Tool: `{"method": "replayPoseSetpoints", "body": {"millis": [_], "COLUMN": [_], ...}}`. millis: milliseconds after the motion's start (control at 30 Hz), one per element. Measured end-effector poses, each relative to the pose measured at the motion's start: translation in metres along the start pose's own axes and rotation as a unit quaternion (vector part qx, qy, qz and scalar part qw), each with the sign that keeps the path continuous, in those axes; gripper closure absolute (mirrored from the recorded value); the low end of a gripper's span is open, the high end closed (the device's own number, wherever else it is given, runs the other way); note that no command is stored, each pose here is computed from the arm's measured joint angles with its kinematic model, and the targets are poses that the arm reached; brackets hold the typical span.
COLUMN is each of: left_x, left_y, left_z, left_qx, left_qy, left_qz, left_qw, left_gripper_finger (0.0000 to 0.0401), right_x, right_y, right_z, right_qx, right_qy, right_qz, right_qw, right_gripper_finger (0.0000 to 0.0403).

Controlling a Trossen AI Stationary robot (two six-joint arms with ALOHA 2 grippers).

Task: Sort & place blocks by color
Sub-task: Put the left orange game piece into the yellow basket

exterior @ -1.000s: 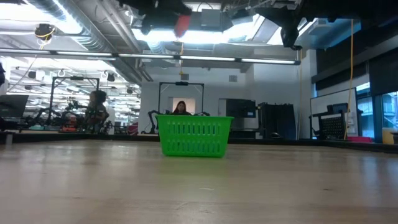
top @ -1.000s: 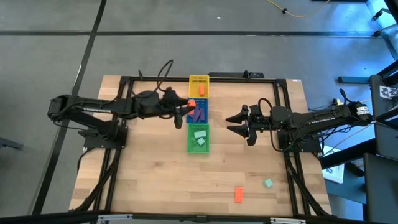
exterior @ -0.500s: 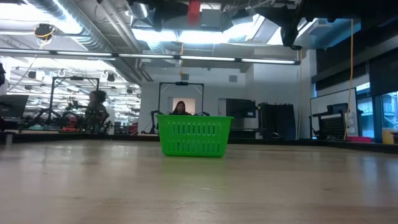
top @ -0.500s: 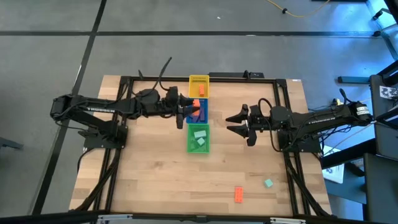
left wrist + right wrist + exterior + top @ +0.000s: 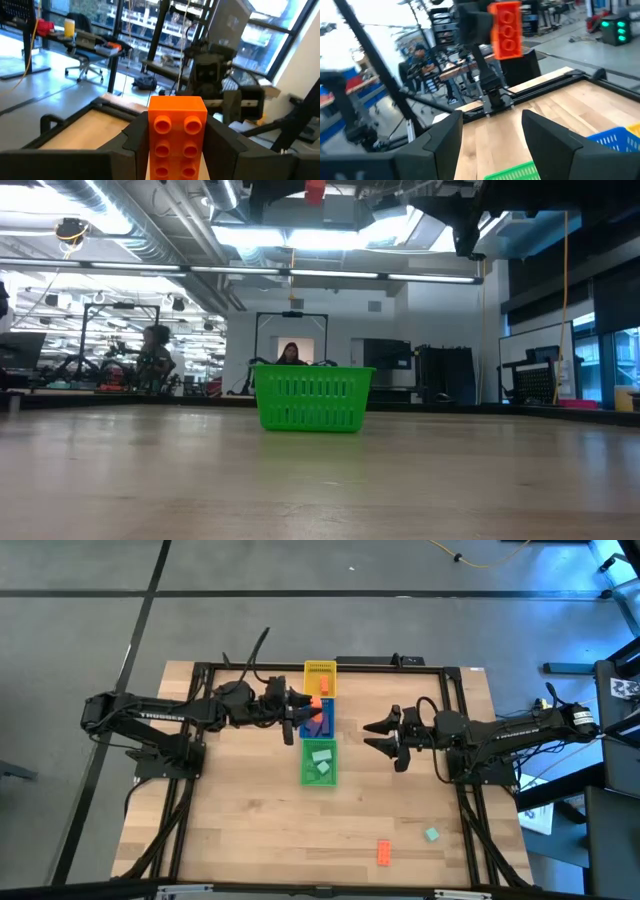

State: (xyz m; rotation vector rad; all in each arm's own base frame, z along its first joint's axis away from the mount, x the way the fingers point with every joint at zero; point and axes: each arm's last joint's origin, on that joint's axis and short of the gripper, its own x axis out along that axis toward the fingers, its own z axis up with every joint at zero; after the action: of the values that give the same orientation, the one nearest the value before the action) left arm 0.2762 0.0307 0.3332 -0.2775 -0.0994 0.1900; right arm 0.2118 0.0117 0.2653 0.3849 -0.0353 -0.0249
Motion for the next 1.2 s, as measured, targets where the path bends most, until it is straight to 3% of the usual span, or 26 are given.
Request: {"method": "replayPoseSetpoints", "body": {"millis": [100, 300, 467, 600, 1033, 1200], "left_x": [0.000, 0.018, 0.028, 0.028, 0.028, 0.028], "left_y": [0.001, 0.011, 0.009, 0.004, -0.001, 0.000], "left_z": [0.004, -0.005, -0.017, -0.019, -0.021, -0.020], "left_qx": [-0.001, -0.030, -0.051, -0.054, -0.048, -0.045], "left_qy": [-0.016, -0.027, -0.012, -0.007, -0.005, -0.006], "left_qz": [-0.011, -0.066, -0.099, -0.110, -0.113, -0.111], "left_qw": [1.000, 0.997, 0.994, 0.992, 0.992, 0.993], "left_gripper_finger": [0.0270, 0.0270, 0.0270, 0.0270, 0.0270, 0.0270], "right_x": [0.005, 0.032, 0.053, 0.060, 0.063, 0.069], "right_y": [-0.001, 0.006, 0.003, 0.002, 0.000, 0.000], "right_z": [0.001, 0.019, 0.023, 0.023, 0.031, 0.028], "right_qx": [0.011, -0.024, -0.030, -0.028, 0.000, 0.001], "right_qy": [0.004, 0.000, 0.049, 0.078, 0.048, 0.041], "right_qz": [-0.011, -0.015, -0.044, -0.032, -0.017, -0.007], "right_qw": [1.000, 1.000, 0.997, 0.996, 0.999, 0.999], "right_gripper_finger": [0.0194, 0.0194, 0.0193, 0.0188, 0.0093, 0.0079]}}
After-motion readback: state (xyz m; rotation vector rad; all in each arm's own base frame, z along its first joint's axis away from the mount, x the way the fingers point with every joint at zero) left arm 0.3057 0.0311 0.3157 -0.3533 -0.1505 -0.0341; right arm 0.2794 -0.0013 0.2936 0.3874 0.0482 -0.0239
